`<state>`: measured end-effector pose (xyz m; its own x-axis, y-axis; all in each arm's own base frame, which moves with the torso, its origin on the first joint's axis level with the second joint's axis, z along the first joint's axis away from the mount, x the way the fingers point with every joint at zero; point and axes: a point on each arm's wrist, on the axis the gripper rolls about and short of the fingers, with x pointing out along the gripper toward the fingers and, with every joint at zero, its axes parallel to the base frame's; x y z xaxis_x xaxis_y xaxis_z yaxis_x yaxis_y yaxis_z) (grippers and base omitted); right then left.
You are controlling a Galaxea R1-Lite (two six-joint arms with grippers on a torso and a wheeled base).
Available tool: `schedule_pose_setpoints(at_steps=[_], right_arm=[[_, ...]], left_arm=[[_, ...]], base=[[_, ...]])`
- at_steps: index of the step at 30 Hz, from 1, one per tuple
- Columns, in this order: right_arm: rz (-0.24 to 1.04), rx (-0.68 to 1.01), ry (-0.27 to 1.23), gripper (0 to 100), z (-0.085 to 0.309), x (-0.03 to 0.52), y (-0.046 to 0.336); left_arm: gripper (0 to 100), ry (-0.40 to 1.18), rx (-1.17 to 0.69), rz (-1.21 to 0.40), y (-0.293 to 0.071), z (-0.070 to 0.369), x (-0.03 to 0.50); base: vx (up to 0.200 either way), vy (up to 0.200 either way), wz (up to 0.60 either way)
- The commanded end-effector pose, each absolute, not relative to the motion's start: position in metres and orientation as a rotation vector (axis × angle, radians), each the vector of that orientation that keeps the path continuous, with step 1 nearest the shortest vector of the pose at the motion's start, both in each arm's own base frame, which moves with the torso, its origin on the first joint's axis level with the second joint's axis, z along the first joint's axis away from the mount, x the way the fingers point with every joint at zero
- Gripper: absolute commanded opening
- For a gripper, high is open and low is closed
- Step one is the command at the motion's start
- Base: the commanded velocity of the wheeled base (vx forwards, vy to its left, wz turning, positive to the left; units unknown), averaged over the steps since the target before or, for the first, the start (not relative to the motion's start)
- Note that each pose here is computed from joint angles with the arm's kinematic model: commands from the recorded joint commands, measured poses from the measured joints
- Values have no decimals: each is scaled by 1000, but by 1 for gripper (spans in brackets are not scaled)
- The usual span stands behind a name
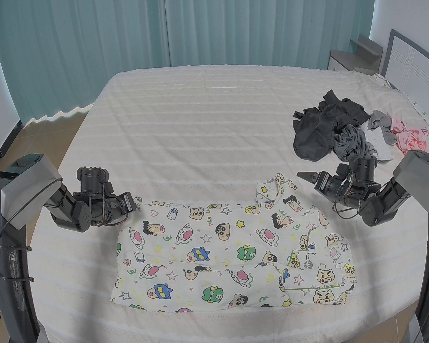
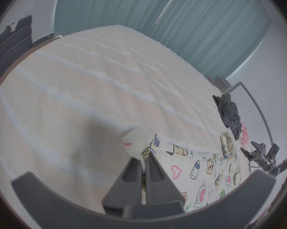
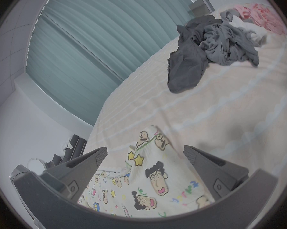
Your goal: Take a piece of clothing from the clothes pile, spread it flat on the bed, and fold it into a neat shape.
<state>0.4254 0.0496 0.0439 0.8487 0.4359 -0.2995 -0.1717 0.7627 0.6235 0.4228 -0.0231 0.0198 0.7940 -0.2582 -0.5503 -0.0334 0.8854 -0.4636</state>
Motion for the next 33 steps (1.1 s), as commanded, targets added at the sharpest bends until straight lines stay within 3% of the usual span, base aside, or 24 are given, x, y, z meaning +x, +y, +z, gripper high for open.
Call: schedule_pose_setpoints(at_steps=[1, 7, 22, 23, 33], right_arm=[[330, 594, 437, 100, 59, 441, 42], [313, 510, 551, 100, 14, 458, 53], [359, 417, 663, 100, -11, 468, 92], [352, 414, 660, 0, -11, 469, 91], [290, 442, 632, 0, -3, 470, 72]], left_arm=[[0, 619, -477, -103, -23, 28, 420], [0, 624, -471, -103, -28, 28, 419], [0, 642, -459, -89, -34, 24, 414], [0, 642, -458, -88, -34, 24, 414], [0, 646, -459, -85, -34, 24, 411]], base=[[0, 0, 0], [0, 0, 0], [0, 0, 0], [0, 0, 0], [0, 0, 0]])
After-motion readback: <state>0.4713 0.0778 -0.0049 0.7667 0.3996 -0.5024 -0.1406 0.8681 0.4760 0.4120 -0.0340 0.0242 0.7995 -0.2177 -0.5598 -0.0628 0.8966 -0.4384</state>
